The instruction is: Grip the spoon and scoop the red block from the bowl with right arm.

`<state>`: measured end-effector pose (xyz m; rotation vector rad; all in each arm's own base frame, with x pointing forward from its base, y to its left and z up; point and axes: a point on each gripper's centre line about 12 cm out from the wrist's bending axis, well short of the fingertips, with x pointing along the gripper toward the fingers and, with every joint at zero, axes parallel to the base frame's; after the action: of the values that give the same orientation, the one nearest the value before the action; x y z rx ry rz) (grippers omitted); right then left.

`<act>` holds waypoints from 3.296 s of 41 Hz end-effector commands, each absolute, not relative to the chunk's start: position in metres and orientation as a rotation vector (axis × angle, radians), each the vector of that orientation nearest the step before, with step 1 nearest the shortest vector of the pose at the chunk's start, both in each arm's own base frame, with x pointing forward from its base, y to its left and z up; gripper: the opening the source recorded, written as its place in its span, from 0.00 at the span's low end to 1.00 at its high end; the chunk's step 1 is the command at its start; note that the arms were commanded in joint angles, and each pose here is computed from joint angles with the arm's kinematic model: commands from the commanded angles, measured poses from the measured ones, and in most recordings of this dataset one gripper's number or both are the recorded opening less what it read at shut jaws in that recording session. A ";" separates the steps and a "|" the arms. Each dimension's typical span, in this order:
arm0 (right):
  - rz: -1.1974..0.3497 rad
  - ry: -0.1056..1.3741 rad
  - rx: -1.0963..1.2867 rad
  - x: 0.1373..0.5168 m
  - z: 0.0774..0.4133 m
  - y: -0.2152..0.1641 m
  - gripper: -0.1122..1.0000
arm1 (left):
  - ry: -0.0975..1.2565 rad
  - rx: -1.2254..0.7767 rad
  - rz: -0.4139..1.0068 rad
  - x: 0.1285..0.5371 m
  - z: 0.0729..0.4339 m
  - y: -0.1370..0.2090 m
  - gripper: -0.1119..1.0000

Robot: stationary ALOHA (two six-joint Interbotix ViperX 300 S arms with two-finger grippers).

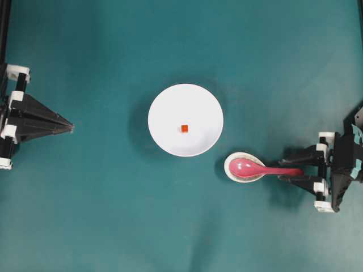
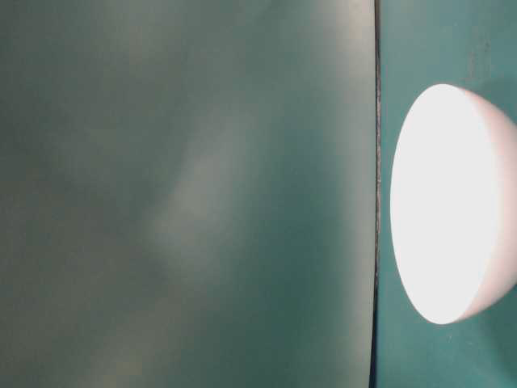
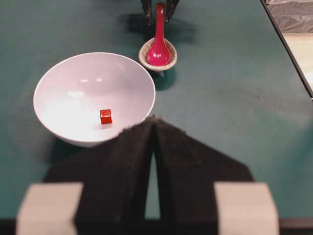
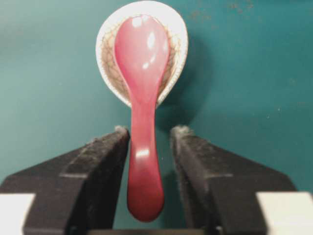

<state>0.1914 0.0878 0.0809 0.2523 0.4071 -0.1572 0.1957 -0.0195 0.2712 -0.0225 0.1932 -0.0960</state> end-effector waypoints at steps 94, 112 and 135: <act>-0.013 0.842 0.726 0.360 0.250 -0.004 0.31 | 0.158 -0.003 -0.102 0.198 0.283 -0.020 0.10; -0.185 1.178 0.522 0.389 0.236 -0.012 0.31 | 0.158 0.002 -0.102 0.198 0.283 -0.020 0.10; -0.208 1.229 0.482 0.397 0.216 -0.016 0.31 | 0.160 0.005 -0.102 0.198 0.282 -0.020 0.10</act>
<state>0.3904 -0.0134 0.2054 0.4897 1.2770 -0.2080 0.1954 -0.0198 0.2724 0.0019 0.1874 -0.0999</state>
